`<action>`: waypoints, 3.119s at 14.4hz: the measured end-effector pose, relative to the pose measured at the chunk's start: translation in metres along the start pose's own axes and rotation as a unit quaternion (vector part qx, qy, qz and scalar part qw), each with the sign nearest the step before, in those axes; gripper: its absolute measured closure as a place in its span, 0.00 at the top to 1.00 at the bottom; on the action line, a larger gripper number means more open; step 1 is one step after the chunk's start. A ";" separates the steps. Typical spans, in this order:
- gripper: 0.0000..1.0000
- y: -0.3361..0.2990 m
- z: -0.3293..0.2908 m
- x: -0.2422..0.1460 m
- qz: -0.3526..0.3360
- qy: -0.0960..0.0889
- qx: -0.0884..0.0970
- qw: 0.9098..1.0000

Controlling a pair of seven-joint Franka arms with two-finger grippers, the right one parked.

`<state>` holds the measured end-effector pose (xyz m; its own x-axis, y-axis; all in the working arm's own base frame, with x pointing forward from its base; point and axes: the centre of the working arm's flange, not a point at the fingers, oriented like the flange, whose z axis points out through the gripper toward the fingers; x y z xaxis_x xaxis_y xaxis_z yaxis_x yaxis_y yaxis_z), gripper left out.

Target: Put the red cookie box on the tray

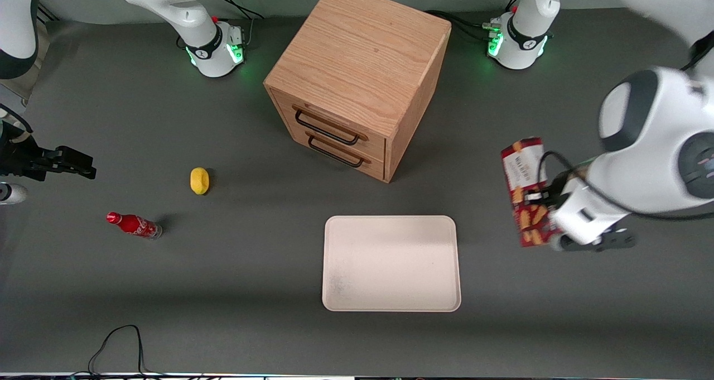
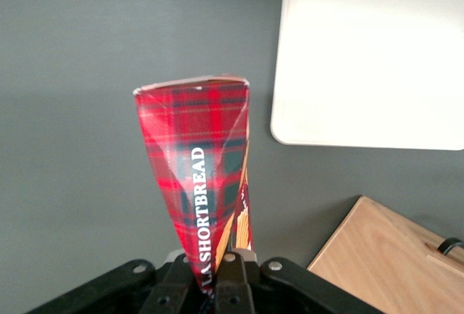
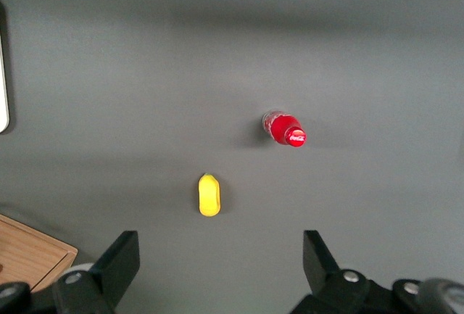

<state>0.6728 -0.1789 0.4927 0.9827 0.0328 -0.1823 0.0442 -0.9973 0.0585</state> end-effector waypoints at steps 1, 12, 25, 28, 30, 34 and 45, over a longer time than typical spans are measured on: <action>0.04 0.015 0.015 0.009 0.008 0.000 0.000 1.000; 0.04 0.128 0.181 0.069 0.028 0.076 -0.023 0.996; 0.42 0.114 0.226 0.089 0.025 0.119 -0.003 0.993; 0.74 0.115 0.198 0.086 0.025 0.134 -0.009 0.991; 0.96 0.101 0.159 0.082 0.014 0.137 -0.011 0.990; 1.00 0.032 0.072 0.055 -0.030 0.118 -0.014 0.992; 1.00 -0.177 -0.077 -0.114 -0.060 0.061 0.012 0.996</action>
<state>0.5669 -0.0008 0.5787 0.9852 0.1580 -0.0665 0.1595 -0.9870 0.0188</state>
